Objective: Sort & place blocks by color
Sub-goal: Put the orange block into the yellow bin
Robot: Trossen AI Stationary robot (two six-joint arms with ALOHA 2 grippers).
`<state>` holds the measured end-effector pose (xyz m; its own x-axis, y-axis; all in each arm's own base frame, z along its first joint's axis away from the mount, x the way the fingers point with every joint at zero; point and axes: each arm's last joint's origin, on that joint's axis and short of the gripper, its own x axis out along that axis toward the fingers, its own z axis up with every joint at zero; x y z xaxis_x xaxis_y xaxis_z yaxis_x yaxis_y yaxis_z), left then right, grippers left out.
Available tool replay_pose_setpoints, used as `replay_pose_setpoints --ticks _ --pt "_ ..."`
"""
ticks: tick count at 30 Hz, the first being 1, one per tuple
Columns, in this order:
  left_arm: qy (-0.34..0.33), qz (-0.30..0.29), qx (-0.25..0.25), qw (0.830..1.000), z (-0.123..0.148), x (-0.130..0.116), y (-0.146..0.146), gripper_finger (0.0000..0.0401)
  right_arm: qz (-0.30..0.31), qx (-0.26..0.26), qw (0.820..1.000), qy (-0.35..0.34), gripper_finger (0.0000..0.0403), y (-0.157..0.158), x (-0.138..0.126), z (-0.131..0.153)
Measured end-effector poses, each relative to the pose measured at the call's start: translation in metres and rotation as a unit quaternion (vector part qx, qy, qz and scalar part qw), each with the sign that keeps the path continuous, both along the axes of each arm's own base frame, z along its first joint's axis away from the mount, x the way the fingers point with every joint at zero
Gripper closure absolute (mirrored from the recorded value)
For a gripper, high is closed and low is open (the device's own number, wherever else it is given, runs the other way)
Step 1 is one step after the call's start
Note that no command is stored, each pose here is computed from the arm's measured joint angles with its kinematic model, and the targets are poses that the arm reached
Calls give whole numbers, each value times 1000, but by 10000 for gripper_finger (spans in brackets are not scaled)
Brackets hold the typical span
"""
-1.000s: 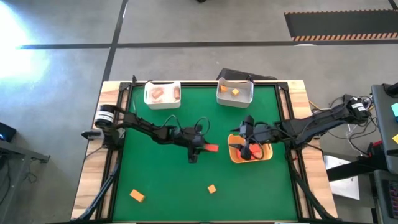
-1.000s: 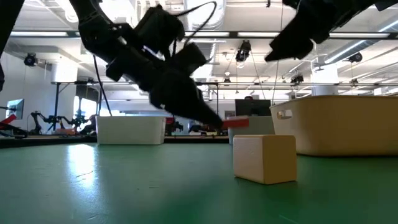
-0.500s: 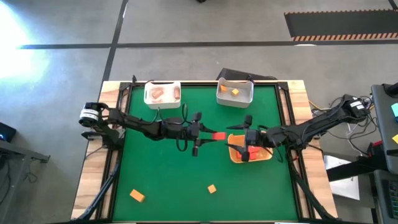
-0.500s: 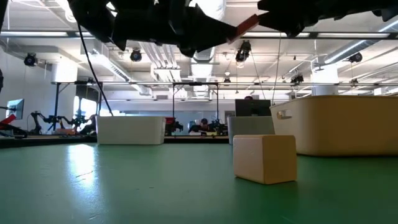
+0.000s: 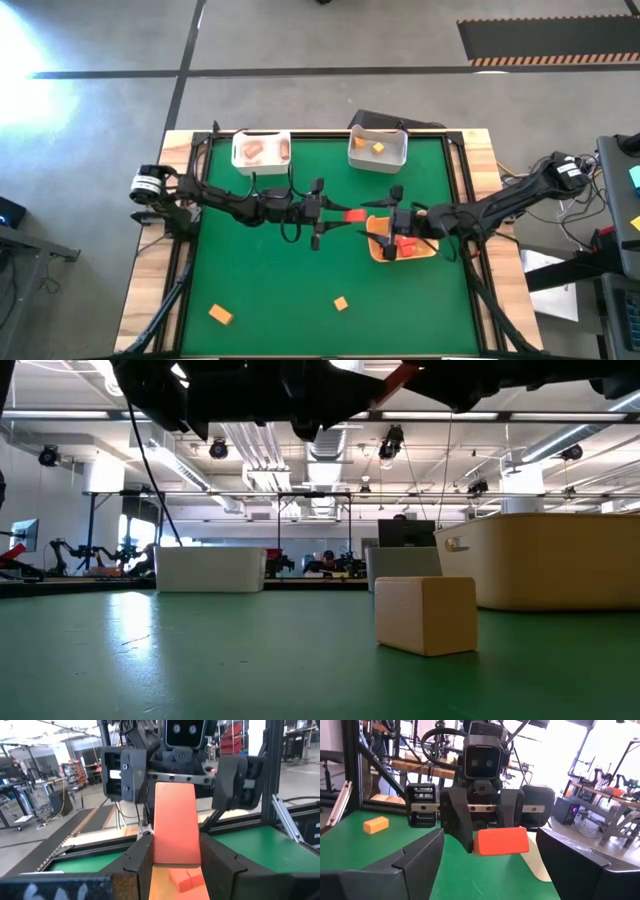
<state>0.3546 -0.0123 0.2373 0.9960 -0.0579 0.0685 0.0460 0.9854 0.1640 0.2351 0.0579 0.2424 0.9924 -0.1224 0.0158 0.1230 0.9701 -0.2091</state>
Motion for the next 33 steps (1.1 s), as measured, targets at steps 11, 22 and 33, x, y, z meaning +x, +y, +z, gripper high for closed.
replay_pose_setpoints --ticks 11,22,33 --pt "-13 -1 0 1000 2 0 -1 288 10 7 999 -33 119 1 8 -2" --pt "-11 -7 1 1000 2 0 -1 268 0 14 999 -32 283 -2 9 -2" --pt "5 -1 0 1000 -1 0 -1 246 -1 41 999 -24 283 -3 9 -4"
